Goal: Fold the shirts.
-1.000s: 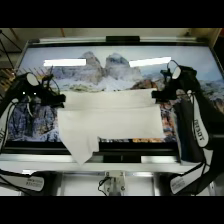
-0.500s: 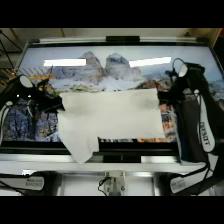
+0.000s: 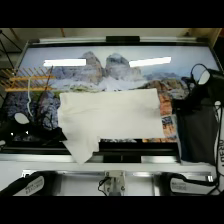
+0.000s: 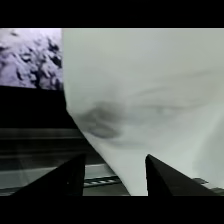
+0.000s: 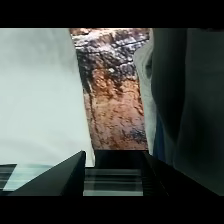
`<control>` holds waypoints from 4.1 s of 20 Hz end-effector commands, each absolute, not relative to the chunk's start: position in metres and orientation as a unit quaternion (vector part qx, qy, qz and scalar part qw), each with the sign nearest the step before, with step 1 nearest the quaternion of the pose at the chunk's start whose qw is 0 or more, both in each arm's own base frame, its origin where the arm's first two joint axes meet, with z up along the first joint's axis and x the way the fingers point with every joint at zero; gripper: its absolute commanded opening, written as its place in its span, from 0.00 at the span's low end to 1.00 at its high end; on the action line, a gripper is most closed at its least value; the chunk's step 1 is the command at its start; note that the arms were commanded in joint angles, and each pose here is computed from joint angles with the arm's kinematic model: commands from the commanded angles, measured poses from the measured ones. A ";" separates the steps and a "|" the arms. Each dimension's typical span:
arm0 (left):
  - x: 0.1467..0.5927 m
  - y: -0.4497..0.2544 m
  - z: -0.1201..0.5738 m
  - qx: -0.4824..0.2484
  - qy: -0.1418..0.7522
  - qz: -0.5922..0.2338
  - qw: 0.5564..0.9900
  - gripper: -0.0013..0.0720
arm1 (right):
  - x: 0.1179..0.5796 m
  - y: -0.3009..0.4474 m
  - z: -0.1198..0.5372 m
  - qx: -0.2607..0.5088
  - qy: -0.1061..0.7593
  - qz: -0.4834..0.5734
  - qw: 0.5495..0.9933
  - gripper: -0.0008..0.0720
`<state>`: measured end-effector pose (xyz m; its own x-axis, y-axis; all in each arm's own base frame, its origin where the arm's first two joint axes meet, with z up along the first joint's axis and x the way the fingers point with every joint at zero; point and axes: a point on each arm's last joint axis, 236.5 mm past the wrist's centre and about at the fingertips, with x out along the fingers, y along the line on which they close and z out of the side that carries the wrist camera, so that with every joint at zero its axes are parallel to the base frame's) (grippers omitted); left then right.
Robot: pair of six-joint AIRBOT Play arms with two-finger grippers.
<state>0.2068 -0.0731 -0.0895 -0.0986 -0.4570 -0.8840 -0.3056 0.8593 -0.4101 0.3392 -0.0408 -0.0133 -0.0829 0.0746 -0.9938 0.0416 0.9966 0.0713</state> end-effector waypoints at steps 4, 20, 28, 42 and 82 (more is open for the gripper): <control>0.196 -0.101 -0.109 -0.290 0.716 -0.063 0.632 0.61 | 0.313 -0.022 -0.024 0.073 0.744 0.035 0.663 0.65; 0.209 -0.103 -0.090 -0.259 0.679 -0.071 0.683 0.07 | 0.252 0.010 -0.107 0.136 0.746 0.031 0.651 0.65; 0.223 -0.100 -0.074 -0.250 0.656 -0.078 0.708 0.07 | 0.251 0.036 -0.126 0.117 0.762 0.049 0.635 0.33; 0.412 -0.043 0.004 -0.172 0.572 -0.078 0.799 0.07 | 0.470 0.053 -0.030 0.103 0.560 0.079 0.818 0.10; 0.441 -0.314 -0.003 -0.222 0.572 -0.304 0.728 0.07 | 0.440 0.099 0.066 0.187 0.568 0.202 0.775 0.10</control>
